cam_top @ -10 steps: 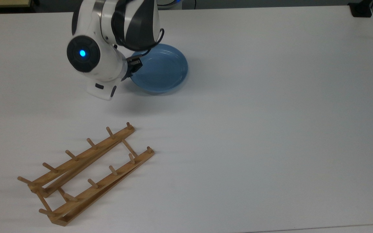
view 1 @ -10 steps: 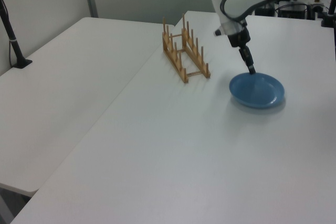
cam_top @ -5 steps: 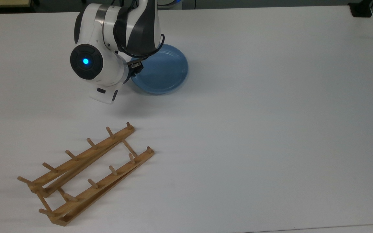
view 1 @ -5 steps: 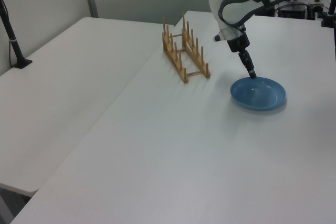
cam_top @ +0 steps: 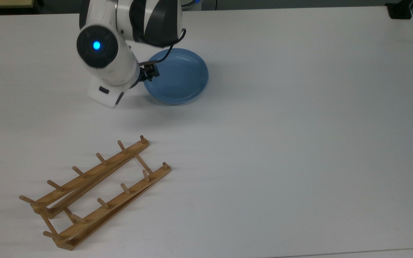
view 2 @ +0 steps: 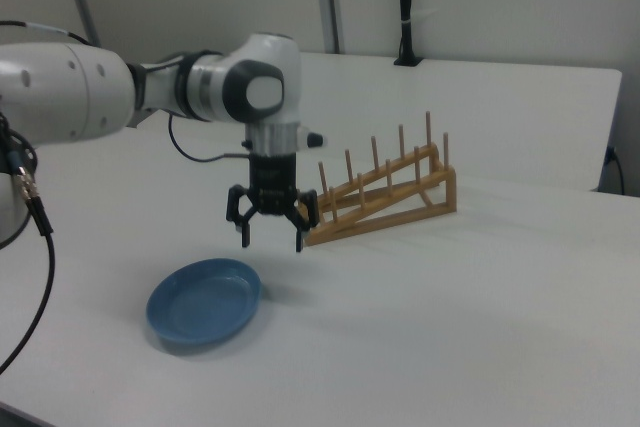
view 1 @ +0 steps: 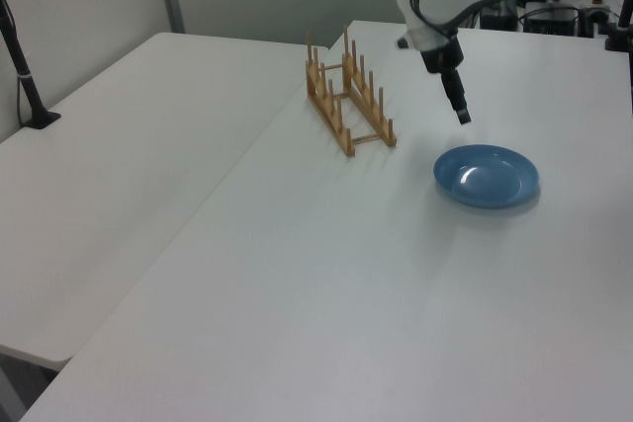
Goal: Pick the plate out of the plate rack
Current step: 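Open the gripper, release the plate, and raise the arm away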
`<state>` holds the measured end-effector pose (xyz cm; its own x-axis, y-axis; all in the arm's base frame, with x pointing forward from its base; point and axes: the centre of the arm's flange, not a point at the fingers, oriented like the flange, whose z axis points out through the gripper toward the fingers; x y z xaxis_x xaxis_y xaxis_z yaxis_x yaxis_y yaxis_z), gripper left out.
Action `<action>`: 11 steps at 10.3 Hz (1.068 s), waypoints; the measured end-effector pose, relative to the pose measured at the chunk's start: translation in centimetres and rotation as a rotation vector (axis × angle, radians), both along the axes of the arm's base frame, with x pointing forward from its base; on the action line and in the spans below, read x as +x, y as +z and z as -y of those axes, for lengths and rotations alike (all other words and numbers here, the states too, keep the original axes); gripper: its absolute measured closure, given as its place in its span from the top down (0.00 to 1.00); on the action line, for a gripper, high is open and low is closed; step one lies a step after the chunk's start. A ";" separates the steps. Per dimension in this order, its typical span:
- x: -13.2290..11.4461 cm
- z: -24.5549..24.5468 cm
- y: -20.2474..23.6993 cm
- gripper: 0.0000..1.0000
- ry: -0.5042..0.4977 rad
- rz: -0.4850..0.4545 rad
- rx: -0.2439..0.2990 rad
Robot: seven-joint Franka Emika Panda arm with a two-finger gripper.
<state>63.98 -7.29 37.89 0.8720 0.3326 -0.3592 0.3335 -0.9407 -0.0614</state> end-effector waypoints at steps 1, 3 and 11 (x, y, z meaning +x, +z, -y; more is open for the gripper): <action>0.0 -0.5 2.5 1.00 -0.023 0.042 -0.030; -0.7 -1.2 7.8 1.00 -0.082 0.131 -0.059; -5.3 -4.9 21.4 1.00 -0.382 0.394 -0.106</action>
